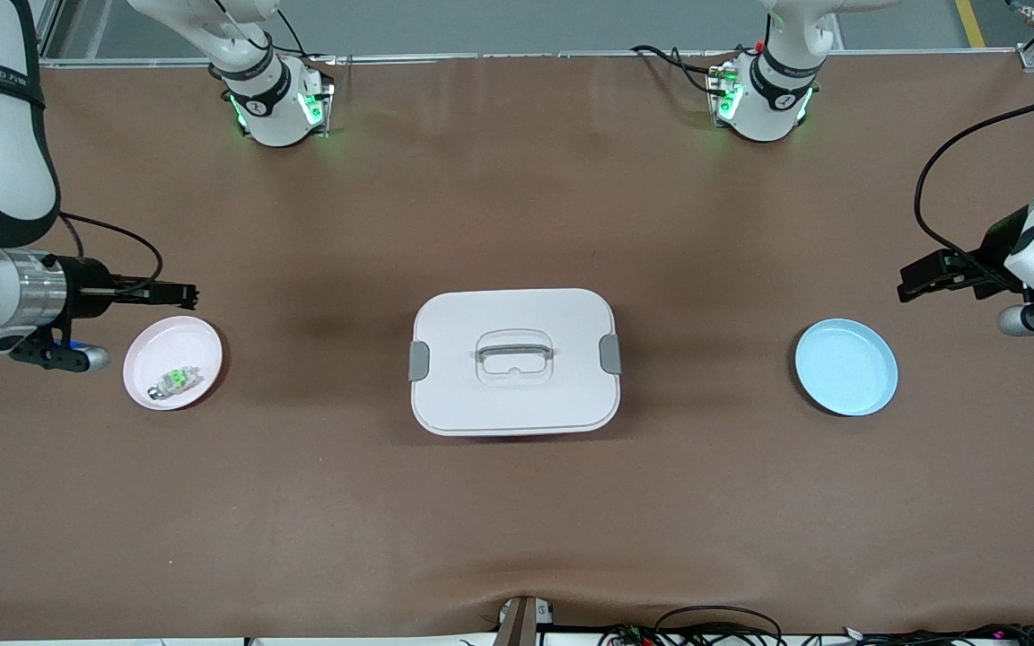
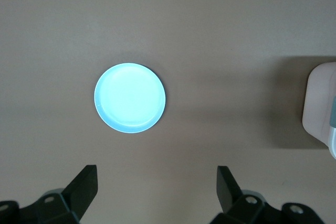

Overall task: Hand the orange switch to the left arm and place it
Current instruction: 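Carry the orange switch over the box while the left gripper approaches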

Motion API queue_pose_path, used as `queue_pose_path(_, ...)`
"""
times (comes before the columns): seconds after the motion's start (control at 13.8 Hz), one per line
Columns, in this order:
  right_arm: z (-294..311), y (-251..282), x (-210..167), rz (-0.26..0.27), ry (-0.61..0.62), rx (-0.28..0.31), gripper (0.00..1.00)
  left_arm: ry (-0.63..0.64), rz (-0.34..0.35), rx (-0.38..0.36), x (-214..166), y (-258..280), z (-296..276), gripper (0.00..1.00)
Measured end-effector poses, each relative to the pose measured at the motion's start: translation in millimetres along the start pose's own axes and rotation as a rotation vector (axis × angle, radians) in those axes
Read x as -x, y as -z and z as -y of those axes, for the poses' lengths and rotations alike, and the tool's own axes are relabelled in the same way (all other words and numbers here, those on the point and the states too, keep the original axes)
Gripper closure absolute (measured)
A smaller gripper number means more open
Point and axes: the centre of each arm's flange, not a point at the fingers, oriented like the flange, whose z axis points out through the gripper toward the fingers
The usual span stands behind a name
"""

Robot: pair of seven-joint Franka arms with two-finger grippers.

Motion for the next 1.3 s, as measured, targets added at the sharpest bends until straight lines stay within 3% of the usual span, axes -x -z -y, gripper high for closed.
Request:
queue_pose_path(0.43,50.7,-6.3,12.8,0.124,-0.111,-0.265,0.27,-0.014,-0.01,0.002,0.4,4.6,-8.6,0.0)
queue_pose_path(0.8,101.5,-11.5,23.7,0.236,-0.204,-0.421,0.27,-0.06,-0.015,0.011,3.3,7.6,-34.9,0.0)
queue_pose_path(0.94,119.2,-12.9,28.7,0.276,-0.222,-0.466,0.27,-0.061,-0.027,0.064,5.2,16.0,-51.9,0.0)
queue_pose_path(1.3,159.4,-18.2,36.2,0.371,-0.271,-0.576,0.27,-0.016,-0.018,0.276,8.7,31.7,-76.1,0.0)
